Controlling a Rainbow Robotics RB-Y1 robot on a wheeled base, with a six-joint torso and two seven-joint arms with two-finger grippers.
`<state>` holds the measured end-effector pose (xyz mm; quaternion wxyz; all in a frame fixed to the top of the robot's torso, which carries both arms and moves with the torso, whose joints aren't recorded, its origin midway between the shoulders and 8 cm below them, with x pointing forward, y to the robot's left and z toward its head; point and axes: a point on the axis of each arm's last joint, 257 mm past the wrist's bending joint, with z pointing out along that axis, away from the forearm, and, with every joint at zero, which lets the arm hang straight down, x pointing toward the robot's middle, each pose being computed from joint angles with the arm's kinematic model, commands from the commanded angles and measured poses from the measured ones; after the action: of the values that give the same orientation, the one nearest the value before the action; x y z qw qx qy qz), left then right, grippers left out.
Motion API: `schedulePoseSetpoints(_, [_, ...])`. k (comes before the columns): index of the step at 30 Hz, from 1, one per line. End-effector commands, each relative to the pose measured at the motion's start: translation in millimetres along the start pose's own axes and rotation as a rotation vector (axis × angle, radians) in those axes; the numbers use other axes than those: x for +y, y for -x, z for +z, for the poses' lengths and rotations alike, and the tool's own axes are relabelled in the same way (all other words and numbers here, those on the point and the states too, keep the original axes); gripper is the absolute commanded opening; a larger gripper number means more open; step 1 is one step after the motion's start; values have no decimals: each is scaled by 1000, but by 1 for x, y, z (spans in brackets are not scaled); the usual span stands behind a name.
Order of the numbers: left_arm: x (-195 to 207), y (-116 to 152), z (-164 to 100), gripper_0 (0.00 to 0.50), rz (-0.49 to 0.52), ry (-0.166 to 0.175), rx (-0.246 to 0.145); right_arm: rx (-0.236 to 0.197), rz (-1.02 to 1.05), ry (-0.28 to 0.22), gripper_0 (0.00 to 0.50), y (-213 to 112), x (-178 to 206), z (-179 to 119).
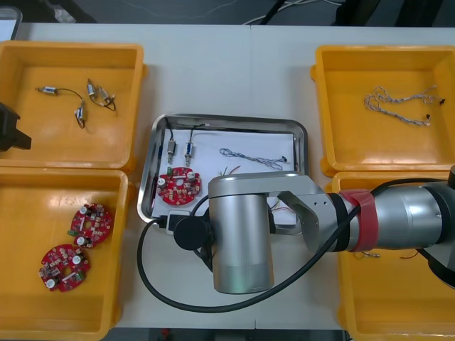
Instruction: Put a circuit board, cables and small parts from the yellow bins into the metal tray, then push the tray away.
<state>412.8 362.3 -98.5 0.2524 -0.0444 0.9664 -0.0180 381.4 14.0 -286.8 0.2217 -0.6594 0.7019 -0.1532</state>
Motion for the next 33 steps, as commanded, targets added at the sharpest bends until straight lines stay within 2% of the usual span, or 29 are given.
schedulePoseSetpoints(1, [18,5,-15,500,86,56,-30,-38,-102,-65,0,9,-22,-12])
schedulePoseSetpoints(7, [18,5,-15,500,86,56,-30,-46,-129,-117,0,8,-40,-12])
schedulePoseSetpoints(20, [18,5,-15,500,86,56,-30,-38,-157,-193,0,7,-78,-1])
schedulePoseSetpoints(33, [18,5,-15,500,86,56,-30,-22,-162,-252,0,7,-118,6])
